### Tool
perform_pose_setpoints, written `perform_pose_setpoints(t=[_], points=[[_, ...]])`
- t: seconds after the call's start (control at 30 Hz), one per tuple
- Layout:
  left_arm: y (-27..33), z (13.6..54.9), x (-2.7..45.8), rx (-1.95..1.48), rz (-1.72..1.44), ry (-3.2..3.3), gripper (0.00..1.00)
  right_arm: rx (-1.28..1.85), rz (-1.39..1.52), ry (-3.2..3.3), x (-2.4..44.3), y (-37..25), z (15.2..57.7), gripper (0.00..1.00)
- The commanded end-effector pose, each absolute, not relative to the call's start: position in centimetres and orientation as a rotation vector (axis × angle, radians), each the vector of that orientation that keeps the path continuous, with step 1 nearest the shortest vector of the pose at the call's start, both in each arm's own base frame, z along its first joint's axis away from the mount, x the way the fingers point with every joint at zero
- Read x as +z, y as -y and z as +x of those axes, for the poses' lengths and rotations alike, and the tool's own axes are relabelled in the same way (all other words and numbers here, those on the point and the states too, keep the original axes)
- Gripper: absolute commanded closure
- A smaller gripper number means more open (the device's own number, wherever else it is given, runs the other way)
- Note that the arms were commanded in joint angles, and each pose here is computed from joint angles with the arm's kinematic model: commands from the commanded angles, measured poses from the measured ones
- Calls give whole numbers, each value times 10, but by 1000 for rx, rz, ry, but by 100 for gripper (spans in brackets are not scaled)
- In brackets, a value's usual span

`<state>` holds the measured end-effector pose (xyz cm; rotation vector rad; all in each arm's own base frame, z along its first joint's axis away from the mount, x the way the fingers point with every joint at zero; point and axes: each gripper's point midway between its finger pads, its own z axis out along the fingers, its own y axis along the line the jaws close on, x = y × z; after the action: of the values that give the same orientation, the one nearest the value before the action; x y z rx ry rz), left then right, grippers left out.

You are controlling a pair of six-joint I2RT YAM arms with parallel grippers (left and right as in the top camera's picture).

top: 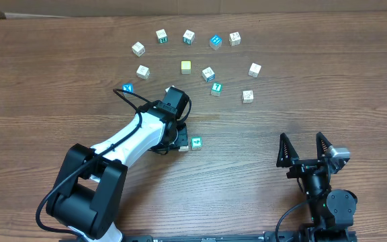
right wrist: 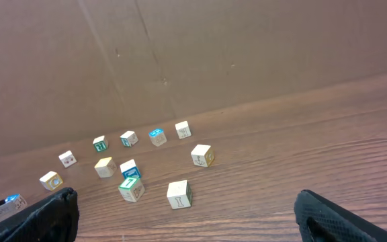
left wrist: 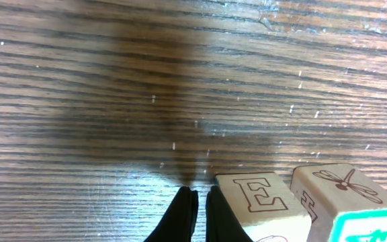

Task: Form a horizontal line

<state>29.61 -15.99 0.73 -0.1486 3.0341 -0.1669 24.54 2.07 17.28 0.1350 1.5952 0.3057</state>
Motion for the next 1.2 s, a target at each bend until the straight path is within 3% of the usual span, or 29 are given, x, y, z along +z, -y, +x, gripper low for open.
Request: perform_pose_setpoints(t=[0.0,1.17], points=[[165,289,1,-189,-103,-3064,96,304,135,-1590,171,-20,245,0],[172,289,2,-250,-101,-3065,96,304,135,-1590,171,-20,245,0]])
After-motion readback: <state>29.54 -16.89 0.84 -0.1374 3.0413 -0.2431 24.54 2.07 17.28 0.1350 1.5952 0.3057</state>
